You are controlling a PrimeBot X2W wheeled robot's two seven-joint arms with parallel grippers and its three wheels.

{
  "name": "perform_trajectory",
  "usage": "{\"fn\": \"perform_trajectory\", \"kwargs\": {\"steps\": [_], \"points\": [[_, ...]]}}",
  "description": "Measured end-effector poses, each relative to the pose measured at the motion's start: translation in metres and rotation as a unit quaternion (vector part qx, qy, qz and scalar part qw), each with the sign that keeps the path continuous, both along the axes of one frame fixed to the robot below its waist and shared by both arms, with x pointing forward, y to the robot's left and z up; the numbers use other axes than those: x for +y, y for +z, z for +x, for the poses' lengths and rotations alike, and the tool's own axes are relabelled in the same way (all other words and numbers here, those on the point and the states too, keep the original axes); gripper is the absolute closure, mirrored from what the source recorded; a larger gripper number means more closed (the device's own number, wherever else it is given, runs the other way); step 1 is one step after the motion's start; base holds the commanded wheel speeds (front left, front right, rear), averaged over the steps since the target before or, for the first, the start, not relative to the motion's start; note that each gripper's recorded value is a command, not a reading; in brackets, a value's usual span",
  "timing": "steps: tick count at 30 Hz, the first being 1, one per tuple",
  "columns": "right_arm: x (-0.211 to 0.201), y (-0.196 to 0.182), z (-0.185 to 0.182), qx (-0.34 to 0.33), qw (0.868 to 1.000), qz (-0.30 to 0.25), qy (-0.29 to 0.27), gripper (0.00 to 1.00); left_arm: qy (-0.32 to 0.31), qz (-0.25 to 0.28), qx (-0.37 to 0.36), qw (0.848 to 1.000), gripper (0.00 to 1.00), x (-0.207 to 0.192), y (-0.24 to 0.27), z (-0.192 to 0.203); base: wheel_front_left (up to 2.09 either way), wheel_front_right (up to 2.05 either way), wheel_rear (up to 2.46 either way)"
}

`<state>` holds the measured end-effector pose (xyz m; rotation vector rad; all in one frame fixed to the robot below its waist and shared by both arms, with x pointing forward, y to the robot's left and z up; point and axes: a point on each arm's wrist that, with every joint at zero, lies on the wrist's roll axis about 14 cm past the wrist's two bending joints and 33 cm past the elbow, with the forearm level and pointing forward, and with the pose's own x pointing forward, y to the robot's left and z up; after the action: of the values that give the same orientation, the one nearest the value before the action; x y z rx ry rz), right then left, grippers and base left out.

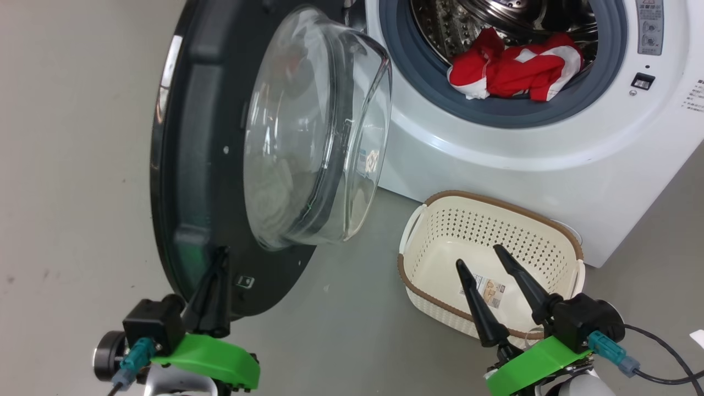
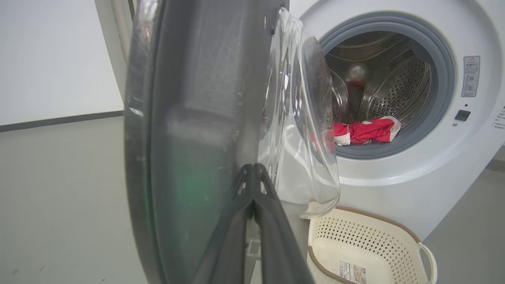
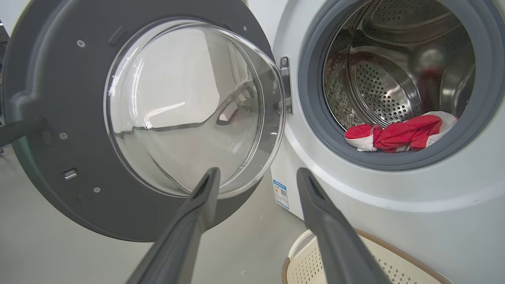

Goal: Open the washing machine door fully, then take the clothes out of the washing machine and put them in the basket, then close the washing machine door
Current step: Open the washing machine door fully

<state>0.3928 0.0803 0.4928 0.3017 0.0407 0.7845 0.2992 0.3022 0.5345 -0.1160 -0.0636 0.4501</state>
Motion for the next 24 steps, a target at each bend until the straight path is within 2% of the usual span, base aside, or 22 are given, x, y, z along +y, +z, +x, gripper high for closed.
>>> {"fn": "perform_trajectory", "kwargs": {"steps": [24], "points": [[0.013, -0.033, -0.007, 0.023, 0.999, -0.032, 0.032, 0.0, 0.091, -0.005, 0.001, 0.996, 1.0, 0.063, -0.008, 0.006, 0.0, 0.0, 0.0]]}}
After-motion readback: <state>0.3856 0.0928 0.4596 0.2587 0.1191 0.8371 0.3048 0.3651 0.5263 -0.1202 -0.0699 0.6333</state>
